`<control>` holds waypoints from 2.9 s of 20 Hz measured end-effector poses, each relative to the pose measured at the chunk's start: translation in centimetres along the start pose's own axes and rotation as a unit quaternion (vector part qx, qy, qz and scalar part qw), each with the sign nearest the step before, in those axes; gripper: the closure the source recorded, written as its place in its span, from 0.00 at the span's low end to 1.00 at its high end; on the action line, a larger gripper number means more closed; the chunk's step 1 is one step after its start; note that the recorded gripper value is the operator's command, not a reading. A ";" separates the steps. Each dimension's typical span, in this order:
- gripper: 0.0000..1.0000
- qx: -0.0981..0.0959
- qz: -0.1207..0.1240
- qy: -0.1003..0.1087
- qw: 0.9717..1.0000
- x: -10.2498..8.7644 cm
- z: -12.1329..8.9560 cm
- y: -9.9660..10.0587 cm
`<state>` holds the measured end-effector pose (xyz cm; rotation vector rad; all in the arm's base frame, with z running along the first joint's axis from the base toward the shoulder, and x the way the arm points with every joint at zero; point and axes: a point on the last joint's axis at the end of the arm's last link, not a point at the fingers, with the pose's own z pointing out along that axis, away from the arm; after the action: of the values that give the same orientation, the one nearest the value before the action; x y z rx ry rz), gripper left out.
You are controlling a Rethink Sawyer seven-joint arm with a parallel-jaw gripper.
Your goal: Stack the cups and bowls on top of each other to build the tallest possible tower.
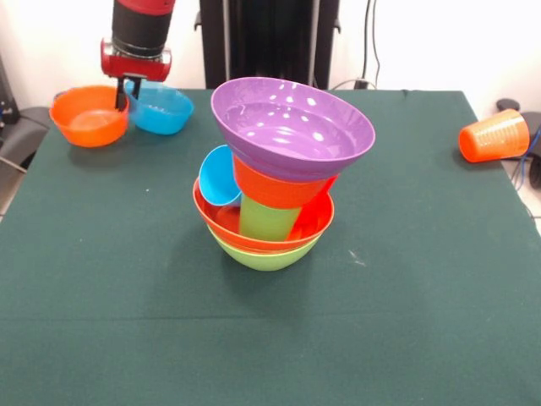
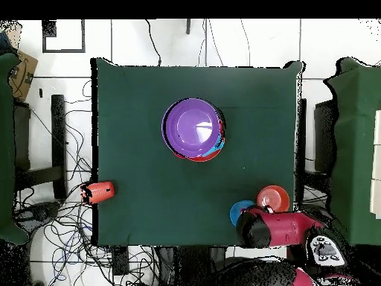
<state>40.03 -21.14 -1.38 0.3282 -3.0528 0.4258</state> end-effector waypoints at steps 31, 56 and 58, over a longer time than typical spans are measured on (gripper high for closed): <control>1.00 -0.001 0.082 0.002 0.997 -5.5 -9.5 -7.7; 1.00 -0.070 0.068 -0.047 0.994 -10.0 -15.3 -3.8; 1.00 -0.069 0.062 -0.050 0.994 -10.3 -15.8 -3.5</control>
<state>51.01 -17.98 14.02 0.1582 -3.1906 0.2070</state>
